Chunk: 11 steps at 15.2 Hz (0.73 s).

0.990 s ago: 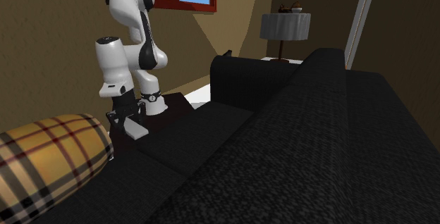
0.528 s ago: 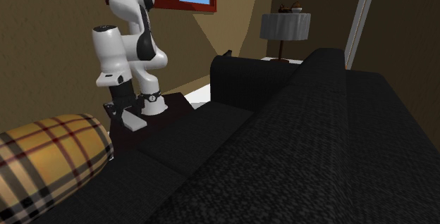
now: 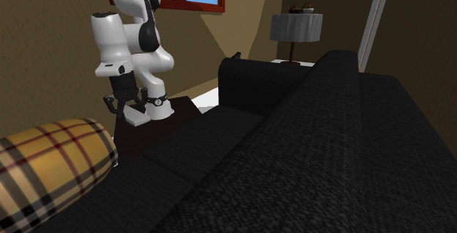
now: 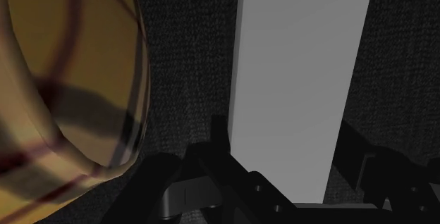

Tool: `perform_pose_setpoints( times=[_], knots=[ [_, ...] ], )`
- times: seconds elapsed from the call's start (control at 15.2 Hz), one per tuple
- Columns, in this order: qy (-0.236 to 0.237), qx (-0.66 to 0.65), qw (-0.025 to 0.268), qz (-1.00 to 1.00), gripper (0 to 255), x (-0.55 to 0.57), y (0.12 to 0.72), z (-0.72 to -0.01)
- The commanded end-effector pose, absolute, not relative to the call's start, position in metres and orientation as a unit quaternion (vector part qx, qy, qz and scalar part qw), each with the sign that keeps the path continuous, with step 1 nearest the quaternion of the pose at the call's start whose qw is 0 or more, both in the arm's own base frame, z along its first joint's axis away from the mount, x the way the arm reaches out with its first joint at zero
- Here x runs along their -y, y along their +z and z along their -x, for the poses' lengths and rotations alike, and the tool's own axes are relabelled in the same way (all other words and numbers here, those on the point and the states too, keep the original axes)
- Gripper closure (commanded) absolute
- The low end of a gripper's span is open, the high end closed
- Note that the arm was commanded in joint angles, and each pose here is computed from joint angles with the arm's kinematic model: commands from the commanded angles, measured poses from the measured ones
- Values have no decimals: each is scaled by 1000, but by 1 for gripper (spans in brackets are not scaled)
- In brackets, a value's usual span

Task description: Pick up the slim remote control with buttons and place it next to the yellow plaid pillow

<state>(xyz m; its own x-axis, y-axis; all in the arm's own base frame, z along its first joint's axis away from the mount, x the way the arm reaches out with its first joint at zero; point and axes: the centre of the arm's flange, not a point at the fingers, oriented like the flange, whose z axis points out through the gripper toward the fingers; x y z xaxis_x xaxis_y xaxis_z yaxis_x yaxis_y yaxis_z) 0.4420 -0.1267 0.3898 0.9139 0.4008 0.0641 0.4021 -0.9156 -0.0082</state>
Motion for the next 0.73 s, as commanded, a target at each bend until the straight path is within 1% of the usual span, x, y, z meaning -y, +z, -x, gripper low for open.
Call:
perform_pose_setpoints(
  times=[0.0,0.66],
  knots=[
    [-30,205,11,978,255,126,401,-441],
    [-30,205,11,978,255,126,454,-441]
  ],
)
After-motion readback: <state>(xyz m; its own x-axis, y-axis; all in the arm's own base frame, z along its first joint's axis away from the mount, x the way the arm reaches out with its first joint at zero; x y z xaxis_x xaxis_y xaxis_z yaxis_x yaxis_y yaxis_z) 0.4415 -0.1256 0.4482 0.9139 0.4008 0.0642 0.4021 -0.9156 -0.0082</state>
